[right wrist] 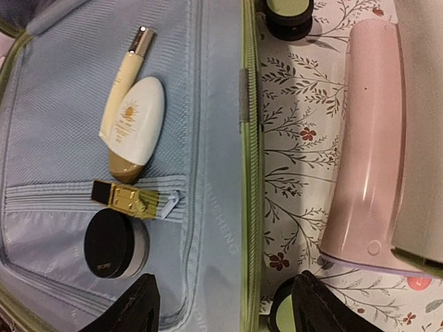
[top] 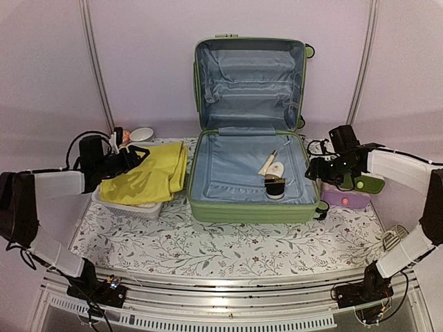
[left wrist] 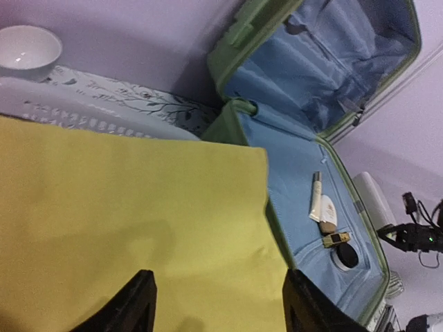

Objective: Open, take out, and arrange the luggage
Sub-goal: Adjust the clothes in the bin, then move the opened luggage to the center of the board.

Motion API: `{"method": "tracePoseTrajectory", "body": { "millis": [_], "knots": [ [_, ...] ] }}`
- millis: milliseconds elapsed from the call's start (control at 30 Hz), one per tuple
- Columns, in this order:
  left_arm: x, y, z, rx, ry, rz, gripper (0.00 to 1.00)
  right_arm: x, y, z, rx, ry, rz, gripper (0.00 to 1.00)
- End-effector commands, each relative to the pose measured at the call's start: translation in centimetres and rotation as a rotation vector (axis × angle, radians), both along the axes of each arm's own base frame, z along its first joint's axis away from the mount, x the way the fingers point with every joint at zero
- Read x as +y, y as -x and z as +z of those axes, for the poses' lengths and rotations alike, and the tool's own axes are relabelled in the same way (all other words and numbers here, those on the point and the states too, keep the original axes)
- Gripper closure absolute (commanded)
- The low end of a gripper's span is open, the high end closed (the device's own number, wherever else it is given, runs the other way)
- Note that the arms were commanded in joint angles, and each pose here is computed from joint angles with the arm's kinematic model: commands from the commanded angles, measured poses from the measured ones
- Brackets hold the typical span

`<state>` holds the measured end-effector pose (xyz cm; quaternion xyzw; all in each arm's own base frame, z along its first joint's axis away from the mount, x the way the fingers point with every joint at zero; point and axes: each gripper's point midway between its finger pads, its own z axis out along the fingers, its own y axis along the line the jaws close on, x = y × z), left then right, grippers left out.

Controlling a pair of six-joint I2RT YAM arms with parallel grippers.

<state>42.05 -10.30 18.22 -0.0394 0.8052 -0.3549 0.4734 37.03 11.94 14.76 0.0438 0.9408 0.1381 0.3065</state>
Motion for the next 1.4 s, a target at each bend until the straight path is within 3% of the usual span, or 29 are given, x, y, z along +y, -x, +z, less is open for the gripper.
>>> {"method": "tracePoseTrajectory", "body": {
  "millis": [0, 300, 500, 633, 733, 1367],
  "knots": [
    [-4.2, 2.3, 4.4, -0.084, -0.021, -0.151, 0.32, -1.7, -3.5, 0.4, -0.044, 0.074, -0.057, 0.33],
    [-9.7, 5.9, 5.8, -0.139, -0.113, -0.252, 0.29, 0.5, -8.4, -3.7, 0.025, 0.079, 0.02, 0.36],
    [-11.9, 5.5, 3.4, -0.046, -0.175, -0.271, 0.3, 4.8, -9.2, -5.8, 0.054, 0.08, 0.111, 0.49],
    [-13.0, 5.4, 2.5, -0.022, -0.214, -0.274, 0.3, 8.9, -9.3, -6.0, 0.049, 0.077, 0.175, 0.69],
    [-13.8, 5.2, 1.9, 0.013, -0.257, -0.277, 0.31, 11.8, -9.3, -5.8, 0.037, 0.066, 0.211, 0.74],
    [-12.3, 5.0, 0.0, 0.064, -0.377, -0.208, 0.31, 21.5, -9.4, -4.6, -0.008, -0.024, 0.315, 0.76]
  ]
}}
